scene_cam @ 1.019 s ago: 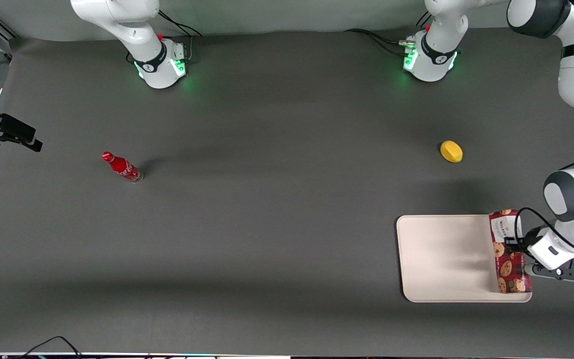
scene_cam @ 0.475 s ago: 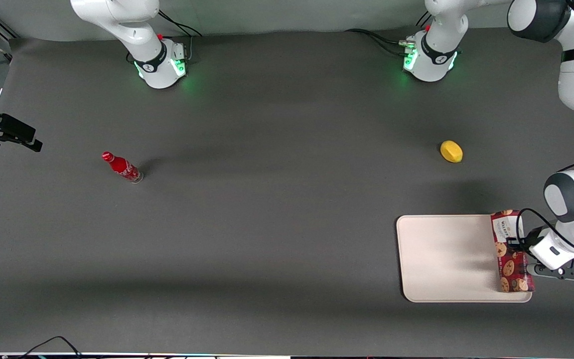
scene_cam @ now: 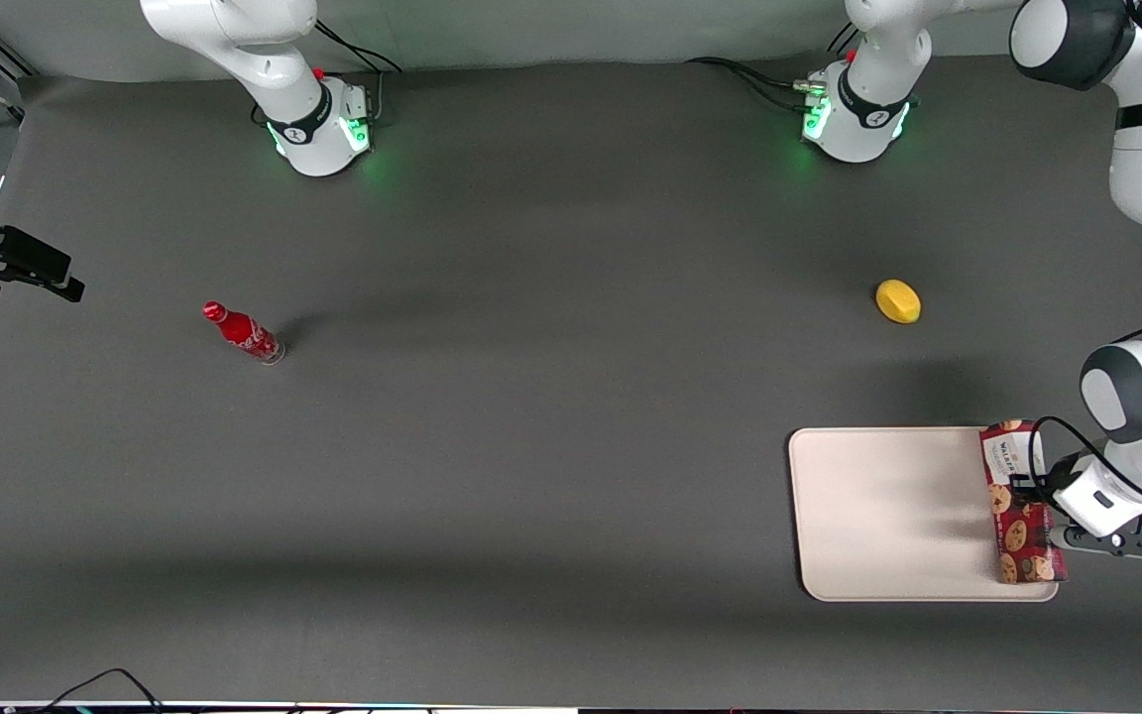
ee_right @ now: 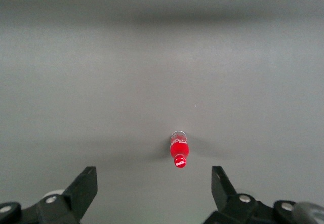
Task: Place red cookie box on tray
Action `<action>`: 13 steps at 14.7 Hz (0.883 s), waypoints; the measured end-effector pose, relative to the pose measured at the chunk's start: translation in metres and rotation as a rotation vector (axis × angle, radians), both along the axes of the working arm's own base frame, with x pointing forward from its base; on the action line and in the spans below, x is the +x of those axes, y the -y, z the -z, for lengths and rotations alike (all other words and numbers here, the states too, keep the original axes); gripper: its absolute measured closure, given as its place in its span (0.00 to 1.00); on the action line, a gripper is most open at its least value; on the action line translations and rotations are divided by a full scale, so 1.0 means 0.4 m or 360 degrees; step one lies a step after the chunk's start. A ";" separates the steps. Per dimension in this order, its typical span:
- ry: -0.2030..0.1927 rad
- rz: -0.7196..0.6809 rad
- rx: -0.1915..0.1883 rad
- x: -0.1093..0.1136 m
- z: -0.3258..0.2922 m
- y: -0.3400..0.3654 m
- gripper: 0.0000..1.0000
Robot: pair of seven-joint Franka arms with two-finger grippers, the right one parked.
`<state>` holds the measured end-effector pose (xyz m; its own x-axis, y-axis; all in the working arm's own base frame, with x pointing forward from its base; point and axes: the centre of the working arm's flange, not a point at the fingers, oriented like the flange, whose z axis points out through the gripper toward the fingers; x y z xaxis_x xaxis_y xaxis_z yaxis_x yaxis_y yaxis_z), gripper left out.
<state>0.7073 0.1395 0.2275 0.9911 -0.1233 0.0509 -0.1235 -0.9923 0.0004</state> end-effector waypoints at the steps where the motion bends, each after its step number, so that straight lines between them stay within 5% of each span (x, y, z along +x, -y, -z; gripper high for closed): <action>1: 0.0010 0.0003 0.0005 0.002 -0.003 -0.002 0.77; 6: 0.0039 0.0002 0.0013 0.015 -0.029 -0.008 0.23; 8: -0.0013 0.0026 0.0014 0.010 -0.068 0.006 0.04; 13: -0.0254 0.0102 0.0040 -0.052 -0.329 0.085 0.00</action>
<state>0.6863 0.1054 0.3590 0.9764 -0.1859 -0.1102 -0.1870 -0.9824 0.0003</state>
